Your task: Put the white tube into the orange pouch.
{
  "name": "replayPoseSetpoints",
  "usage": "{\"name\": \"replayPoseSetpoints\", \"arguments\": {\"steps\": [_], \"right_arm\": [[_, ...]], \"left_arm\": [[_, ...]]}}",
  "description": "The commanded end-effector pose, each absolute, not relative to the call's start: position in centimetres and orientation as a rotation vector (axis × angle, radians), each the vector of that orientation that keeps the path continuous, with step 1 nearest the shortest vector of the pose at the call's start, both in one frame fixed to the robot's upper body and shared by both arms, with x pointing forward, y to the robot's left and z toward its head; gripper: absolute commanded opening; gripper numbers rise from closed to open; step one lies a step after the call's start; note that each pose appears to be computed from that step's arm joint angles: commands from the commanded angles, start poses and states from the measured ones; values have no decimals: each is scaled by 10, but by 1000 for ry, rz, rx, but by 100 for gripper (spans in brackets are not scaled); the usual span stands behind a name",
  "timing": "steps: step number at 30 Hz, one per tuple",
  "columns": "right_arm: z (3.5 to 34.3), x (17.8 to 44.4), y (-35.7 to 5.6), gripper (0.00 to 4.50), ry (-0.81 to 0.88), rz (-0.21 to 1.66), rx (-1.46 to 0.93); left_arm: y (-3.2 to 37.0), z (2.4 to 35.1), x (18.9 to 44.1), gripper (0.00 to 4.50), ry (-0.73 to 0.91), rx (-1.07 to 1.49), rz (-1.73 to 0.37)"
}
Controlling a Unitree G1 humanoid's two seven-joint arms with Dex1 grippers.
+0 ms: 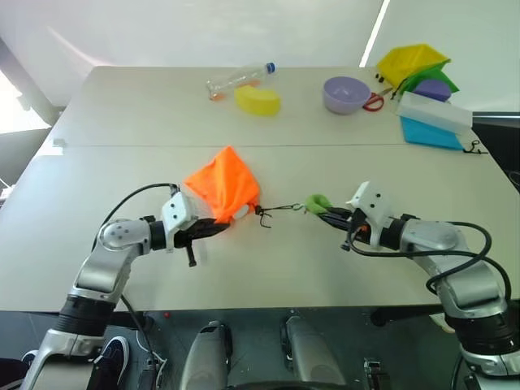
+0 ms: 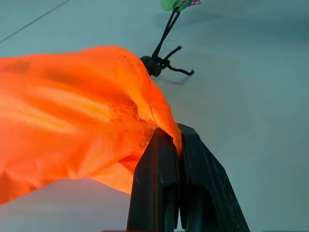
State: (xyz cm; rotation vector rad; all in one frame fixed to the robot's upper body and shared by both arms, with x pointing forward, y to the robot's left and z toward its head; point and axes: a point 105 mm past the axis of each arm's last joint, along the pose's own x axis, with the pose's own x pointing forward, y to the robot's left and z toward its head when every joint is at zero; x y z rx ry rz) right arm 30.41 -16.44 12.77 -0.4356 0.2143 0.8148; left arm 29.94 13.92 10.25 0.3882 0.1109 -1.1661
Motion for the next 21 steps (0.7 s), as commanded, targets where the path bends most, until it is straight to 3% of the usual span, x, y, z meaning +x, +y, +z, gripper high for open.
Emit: {"name": "replayPoseSetpoints", "arguments": {"steps": [1,12,16,19,21], "right_arm": [[142,308,-186,4,179,764,-488],[145,308,-213,4,200,725,-530],[143,306,-207,4,197,749,-515],[142,307,-203,0,191,754,-509],[141,306,-201,0,190,758,-507]], "left_arm": [[140,105,297,0,86,428,-1183],[155,101,297,0,118,465,-1174],[149,97,291,0,160,364,-1210],[139,100,287,87,161,271,-1238],[136,102,285,181,157,267,-1245]]}}
